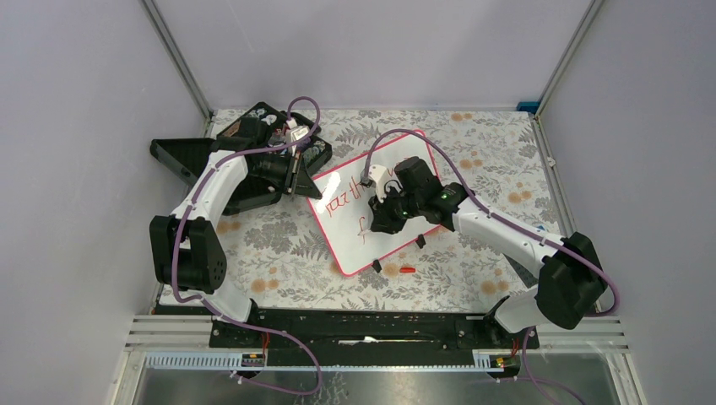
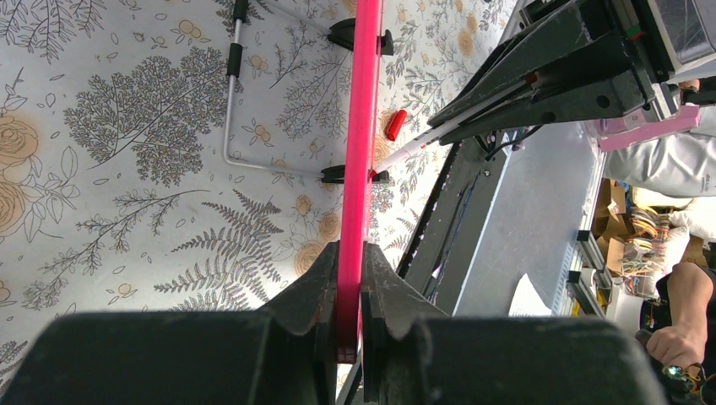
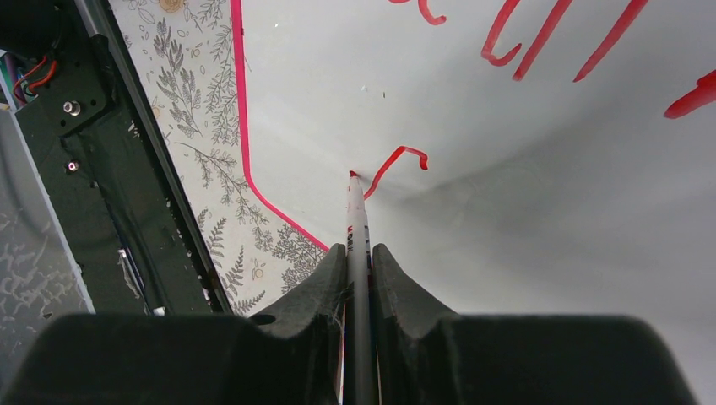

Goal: Write a sentence on the whiteboard

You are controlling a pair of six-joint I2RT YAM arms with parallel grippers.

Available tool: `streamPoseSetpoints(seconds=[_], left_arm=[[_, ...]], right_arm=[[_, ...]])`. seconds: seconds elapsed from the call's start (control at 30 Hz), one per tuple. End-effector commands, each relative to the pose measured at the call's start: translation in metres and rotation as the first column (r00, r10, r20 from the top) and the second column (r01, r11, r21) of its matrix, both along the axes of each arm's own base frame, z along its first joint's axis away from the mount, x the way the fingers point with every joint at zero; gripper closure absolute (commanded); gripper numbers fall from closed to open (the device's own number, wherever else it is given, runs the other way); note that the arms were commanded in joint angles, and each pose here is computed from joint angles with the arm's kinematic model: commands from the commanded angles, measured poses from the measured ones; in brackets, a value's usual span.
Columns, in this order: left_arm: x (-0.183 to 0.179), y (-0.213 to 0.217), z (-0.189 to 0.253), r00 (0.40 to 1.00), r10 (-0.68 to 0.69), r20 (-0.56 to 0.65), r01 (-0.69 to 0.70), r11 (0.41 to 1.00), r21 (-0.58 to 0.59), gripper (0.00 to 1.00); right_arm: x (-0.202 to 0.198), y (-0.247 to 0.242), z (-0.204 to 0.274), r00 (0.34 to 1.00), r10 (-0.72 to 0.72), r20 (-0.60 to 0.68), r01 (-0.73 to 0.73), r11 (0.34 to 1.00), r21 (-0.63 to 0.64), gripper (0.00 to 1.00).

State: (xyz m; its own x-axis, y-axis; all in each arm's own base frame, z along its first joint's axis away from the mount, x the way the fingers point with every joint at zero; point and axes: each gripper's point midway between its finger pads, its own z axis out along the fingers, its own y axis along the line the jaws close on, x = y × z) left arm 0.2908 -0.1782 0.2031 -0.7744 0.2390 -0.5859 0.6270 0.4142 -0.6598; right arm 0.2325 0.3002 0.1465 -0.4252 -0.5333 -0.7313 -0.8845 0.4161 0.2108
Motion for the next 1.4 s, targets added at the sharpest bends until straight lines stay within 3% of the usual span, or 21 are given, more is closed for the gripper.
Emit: streamPoseSetpoints(seconds=[0.0, 0.37, 0.67, 1.37], left_arm=[[0.012, 0.004, -0.008, 0.997, -0.004, 0.075, 0.0, 0.998, 0.059, 1.0], [0.012, 0.004, -0.008, 0.997, -0.003, 0.076, -0.001, 0.998, 0.059, 1.0], [0.011, 0.004, -0.007, 0.997, -0.005, 0.079, 0.0, 0.998, 0.057, 1.0], [0.011, 0.004, -0.006, 0.997, -0.005, 0.08, 0.001, 0.998, 0.055, 1.0]], right_arm=[[0.021, -0.005, 0.02, 0.994, -0.038, 0.107, 0.038, 0.999, 0.001, 1.0], [0.027, -0.022, 0.027, 0.993, -0.058, 0.099, 0.056, 0.998, 0.017, 1.0], [0.014, -0.027, 0.049, 1.0, -0.006, 0.016, 0.004, 0.992, 0.126, 1.0], [0.045, -0.034, 0.026, 0.992, -0.122, 0.022, 0.12, 0.991, 0.05, 1.0]])
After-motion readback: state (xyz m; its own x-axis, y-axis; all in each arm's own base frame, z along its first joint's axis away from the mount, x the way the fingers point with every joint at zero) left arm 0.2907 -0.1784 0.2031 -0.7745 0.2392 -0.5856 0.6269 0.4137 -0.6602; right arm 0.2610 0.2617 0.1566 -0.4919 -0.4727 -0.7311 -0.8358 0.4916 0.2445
